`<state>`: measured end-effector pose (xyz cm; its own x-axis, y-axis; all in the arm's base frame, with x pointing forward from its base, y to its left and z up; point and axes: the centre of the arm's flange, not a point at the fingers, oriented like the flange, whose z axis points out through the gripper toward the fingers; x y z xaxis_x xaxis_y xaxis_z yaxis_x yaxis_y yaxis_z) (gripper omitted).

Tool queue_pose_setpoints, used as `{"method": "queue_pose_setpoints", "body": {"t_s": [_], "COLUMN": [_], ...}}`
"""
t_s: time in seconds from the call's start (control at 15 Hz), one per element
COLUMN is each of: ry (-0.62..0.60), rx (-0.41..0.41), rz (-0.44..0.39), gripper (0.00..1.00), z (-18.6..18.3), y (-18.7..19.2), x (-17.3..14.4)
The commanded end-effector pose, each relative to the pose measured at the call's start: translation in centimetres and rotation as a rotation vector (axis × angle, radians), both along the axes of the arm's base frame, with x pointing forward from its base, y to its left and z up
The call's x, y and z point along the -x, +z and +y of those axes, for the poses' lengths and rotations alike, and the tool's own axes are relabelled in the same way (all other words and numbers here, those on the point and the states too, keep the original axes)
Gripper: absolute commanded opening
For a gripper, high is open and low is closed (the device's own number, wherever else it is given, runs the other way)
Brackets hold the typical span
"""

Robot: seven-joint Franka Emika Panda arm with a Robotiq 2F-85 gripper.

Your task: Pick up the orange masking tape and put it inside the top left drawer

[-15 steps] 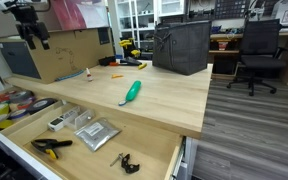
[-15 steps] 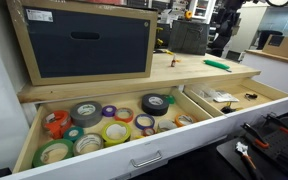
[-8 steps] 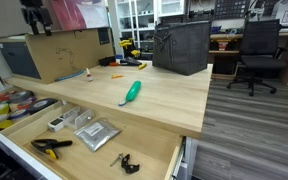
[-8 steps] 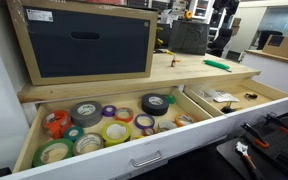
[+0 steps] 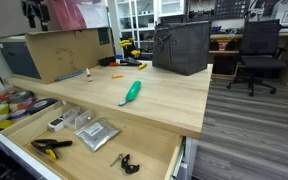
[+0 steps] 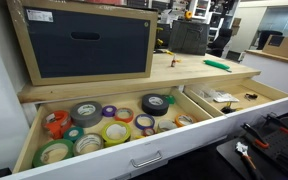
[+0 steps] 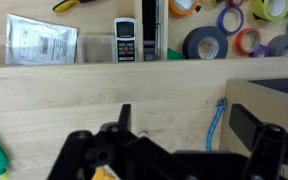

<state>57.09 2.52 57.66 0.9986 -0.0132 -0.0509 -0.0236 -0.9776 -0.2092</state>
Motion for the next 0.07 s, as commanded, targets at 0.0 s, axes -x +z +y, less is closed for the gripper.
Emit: {"method": "queue_pose_setpoints", "body": {"t_s": [0.0], "ry": [0.000], "rx": [0.000], "rz": [0.001], "gripper": [1.00], "z": [0.00], "y": [-0.06], "x": [0.01]}}
